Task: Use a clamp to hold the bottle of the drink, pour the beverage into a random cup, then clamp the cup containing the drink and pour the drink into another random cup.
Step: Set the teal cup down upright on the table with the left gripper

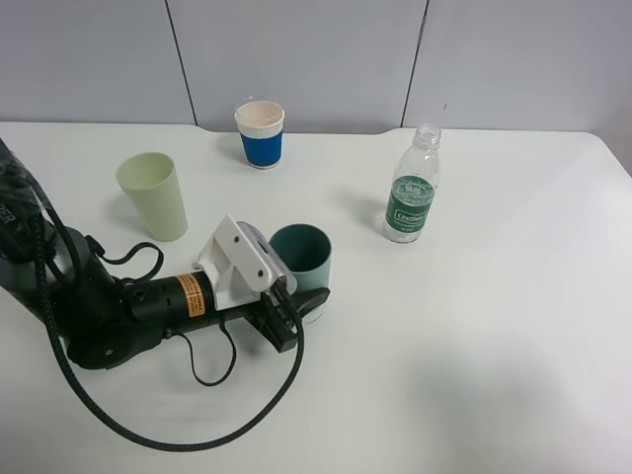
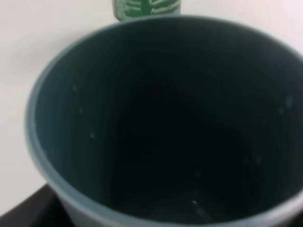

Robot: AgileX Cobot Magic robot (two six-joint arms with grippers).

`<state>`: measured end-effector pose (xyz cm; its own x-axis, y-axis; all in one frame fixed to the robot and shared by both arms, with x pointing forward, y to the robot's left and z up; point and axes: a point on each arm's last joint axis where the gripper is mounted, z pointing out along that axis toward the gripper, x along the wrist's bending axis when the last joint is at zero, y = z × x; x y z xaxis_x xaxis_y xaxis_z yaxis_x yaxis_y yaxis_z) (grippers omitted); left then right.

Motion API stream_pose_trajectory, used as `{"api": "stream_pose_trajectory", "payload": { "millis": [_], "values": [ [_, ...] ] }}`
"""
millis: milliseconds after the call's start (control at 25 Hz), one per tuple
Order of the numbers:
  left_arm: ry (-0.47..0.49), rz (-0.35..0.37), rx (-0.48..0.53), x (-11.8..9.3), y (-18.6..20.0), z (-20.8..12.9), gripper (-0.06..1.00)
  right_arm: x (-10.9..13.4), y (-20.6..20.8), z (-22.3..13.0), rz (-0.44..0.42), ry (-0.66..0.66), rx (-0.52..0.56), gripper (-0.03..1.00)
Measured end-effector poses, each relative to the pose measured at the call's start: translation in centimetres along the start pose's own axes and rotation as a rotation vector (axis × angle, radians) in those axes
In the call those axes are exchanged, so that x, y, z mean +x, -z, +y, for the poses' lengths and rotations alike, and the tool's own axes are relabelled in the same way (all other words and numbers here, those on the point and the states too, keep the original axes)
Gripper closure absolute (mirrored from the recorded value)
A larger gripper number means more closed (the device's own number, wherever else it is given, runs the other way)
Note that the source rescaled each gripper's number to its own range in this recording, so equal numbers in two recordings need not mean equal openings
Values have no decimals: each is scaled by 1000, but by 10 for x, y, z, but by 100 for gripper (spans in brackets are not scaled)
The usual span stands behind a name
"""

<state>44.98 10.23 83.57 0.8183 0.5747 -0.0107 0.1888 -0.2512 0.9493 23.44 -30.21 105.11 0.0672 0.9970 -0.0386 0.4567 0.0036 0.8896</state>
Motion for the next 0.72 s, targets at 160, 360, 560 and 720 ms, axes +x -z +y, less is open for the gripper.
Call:
{"api": "stream_pose_trajectory", "payload": {
  "millis": [160,360,560,720],
  "values": [
    [2,-6,2,-1,3,-1,94,0,0,0,0,0,0,-1],
    [-9,-40,2,-4,3,-2,94,0,0,0,0,0,0,-1],
    [-14,-57,3,-6,3,-2,94,0,0,0,0,0,0,-1],
    [-15,-60,3,-6,3,-2,94,0,0,0,0,0,0,-1]
  ]
}}
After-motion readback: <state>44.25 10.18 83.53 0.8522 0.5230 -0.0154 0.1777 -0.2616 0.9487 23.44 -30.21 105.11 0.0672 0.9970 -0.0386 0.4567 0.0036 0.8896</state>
